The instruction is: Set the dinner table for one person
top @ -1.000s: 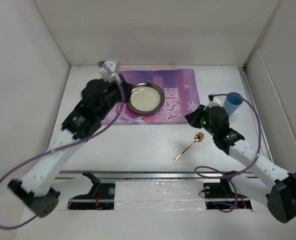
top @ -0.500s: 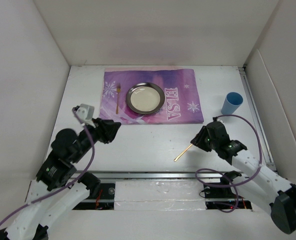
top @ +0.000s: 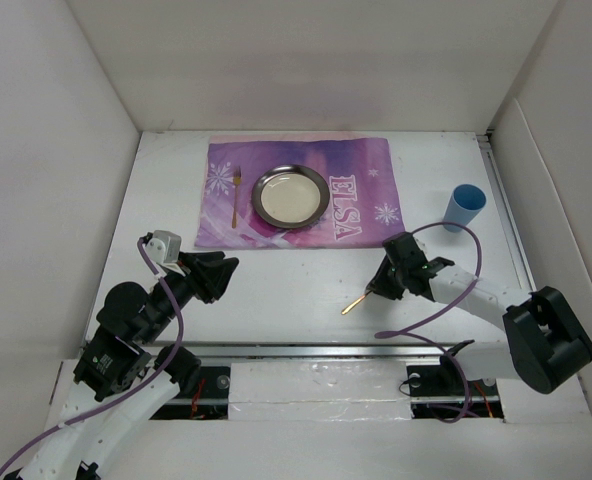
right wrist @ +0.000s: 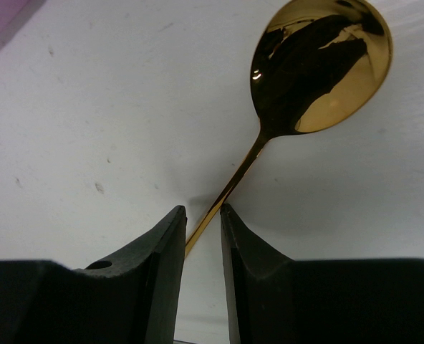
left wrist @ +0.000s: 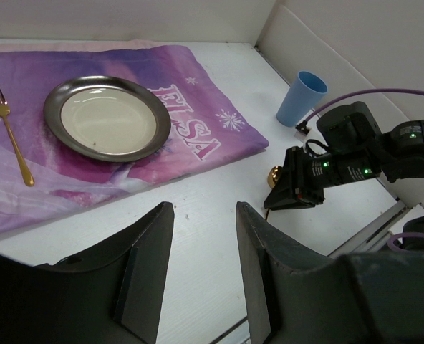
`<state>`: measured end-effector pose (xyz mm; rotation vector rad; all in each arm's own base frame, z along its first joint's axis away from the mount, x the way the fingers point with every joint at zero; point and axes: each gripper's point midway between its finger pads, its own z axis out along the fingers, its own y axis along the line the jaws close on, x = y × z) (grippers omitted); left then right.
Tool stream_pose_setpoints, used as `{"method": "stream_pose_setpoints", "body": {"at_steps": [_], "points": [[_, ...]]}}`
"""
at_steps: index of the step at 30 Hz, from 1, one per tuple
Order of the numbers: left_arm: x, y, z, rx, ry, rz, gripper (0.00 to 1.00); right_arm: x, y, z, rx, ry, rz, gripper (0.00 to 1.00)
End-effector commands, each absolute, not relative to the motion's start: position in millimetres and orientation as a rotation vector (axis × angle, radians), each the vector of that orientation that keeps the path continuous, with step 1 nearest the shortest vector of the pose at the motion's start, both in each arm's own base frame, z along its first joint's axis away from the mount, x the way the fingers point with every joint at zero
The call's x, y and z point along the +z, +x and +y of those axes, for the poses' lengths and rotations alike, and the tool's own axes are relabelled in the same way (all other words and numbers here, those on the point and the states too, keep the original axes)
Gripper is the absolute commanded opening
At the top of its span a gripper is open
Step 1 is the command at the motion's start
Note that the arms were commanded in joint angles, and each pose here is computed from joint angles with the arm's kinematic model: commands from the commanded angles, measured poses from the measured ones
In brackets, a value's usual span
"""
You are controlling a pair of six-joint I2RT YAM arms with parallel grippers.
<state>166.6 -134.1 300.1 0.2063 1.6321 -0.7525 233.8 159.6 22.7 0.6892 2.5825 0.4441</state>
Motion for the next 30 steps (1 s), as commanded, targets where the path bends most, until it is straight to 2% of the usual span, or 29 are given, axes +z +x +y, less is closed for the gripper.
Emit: {"method": "stream_pose_setpoints", "body": {"at_steps": [1,8,14,24,30], "points": [[321,163,-134,-0.773,0.219,1.545,0.37,12,231,160,0.372,0.721,2.617,0.32],[335,155,-116,-0.76,0.15,1.464,0.38,8,228,161,0.255,0.696,2.738,0.31],[336,153,-114,-0.768,0.135,1.457,0.4,16,237,134,-0.017,0.708,2.8,0.32],[338,154,-104,-0.743,0.078,1.439,0.4,13,258,106,-0.072,0.817,2.768,0.39],[338,155,-103,-0.741,0.076,1.439,0.4,9,265,111,-0.104,0.766,2.83,0.36]]}}
